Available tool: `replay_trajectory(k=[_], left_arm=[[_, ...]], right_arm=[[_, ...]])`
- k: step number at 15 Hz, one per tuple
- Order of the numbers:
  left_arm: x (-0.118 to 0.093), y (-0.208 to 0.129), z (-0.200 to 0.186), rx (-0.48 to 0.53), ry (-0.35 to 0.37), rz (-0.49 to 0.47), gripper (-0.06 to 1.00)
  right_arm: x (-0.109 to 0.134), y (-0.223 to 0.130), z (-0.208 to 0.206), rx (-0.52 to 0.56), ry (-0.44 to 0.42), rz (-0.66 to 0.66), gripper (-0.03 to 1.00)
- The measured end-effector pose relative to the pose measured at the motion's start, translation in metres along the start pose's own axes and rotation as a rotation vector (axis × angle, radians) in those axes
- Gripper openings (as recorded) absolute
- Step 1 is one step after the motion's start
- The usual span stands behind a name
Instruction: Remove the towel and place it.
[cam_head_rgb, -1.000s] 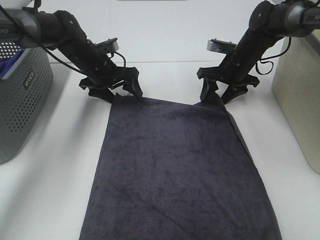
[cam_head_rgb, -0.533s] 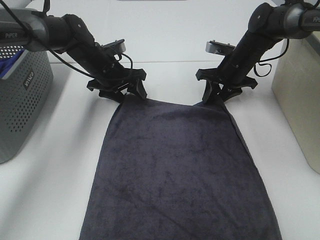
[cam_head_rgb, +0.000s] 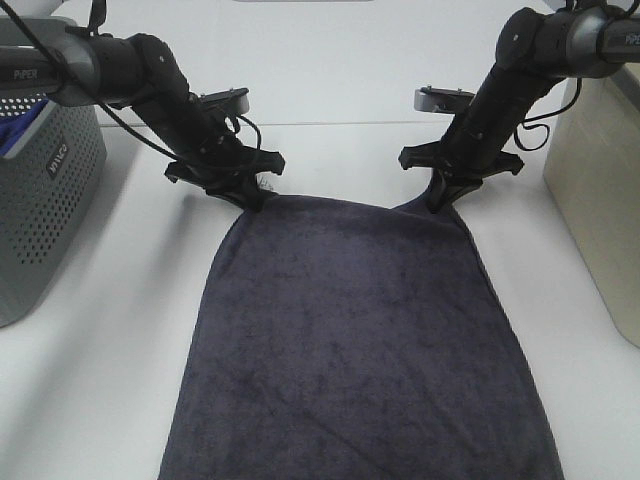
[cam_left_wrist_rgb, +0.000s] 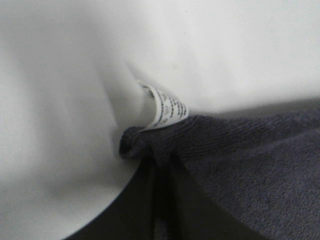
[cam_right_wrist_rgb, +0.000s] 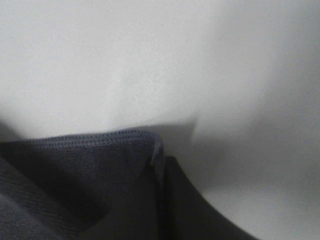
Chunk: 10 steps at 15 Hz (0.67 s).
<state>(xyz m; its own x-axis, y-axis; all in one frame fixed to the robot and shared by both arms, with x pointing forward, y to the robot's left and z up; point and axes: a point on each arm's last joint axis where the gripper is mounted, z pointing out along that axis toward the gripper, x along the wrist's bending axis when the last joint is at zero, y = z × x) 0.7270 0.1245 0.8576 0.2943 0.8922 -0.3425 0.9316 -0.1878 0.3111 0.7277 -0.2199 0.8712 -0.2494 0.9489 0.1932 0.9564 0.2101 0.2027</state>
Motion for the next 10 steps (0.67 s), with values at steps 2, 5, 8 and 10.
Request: replay_trajectory(k=[2,5,8,10], left_arm=[[0.000,0.000,0.000,-0.001,0.004,0.003,0.01],[-0.002,0.001,-0.001,-0.006,0.010,0.018,0.01],[-0.003,0.004,-0.001,-0.038,0.034,0.043,0.01],[-0.001,0.006,-0.002,-0.069,0.049,0.052,0.01]], right_arm=[[-0.001,0.000,0.000,-0.002,-0.007,-0.004,0.02],[-0.001,0.006,-0.007,-0.064,-0.039,-0.021,0.02],[0.002,0.020,-0.033,-0.199,-0.062,-0.030,0.02],[0.003,0.023,-0.040,-0.232,-0.068,-0.032,0.02]])
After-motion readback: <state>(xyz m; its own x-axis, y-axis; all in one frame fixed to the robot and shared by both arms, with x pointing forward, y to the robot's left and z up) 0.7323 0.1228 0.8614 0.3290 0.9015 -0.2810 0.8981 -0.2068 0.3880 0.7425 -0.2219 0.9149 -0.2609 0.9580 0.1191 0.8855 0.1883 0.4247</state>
